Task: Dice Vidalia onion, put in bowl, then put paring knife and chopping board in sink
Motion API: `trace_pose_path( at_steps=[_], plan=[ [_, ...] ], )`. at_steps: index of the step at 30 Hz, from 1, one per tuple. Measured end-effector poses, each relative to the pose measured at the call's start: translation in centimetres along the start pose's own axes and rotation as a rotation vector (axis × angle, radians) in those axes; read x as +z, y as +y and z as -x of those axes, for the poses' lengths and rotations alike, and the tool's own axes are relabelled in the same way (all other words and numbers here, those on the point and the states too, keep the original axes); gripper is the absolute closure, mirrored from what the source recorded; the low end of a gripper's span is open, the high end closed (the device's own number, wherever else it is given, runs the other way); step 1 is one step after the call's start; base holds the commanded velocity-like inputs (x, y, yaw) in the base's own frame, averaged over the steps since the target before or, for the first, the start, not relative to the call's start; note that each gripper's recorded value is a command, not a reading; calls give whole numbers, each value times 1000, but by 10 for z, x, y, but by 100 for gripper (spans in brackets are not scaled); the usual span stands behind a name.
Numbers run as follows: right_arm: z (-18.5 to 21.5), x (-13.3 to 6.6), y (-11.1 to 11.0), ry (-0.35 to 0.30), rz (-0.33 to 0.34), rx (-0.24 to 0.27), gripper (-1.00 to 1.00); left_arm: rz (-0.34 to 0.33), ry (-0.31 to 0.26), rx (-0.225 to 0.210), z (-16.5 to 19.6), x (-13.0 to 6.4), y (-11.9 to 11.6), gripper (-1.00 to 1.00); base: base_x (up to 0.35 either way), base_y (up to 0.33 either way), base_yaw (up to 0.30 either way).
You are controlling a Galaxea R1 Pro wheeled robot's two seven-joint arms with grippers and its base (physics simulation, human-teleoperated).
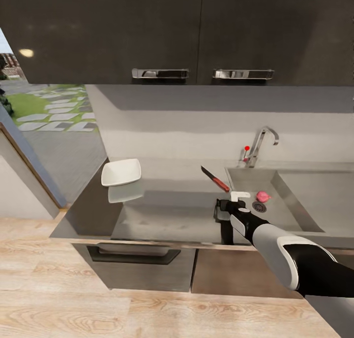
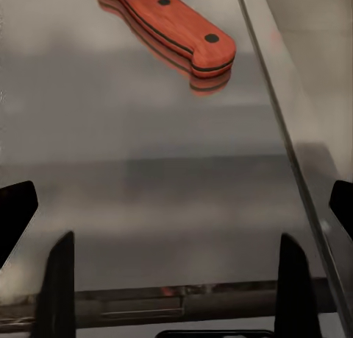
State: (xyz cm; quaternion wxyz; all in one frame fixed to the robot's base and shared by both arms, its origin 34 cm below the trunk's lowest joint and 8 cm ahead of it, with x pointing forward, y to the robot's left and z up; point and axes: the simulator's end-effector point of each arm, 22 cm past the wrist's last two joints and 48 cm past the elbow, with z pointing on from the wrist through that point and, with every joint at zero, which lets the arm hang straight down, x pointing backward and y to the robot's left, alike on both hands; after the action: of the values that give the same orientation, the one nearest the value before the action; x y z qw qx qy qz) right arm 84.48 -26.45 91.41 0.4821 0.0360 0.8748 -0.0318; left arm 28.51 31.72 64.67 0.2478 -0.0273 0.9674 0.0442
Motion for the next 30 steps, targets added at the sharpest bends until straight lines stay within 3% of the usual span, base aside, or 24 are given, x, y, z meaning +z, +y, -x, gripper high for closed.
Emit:
trace_pose_path(
  at_steps=[30],
  plan=[
    [31, -16, -1, -47, 0, 4, -100, -2, -48, -4, 19, 0, -1, -100, 0, 0, -31]
  ],
)
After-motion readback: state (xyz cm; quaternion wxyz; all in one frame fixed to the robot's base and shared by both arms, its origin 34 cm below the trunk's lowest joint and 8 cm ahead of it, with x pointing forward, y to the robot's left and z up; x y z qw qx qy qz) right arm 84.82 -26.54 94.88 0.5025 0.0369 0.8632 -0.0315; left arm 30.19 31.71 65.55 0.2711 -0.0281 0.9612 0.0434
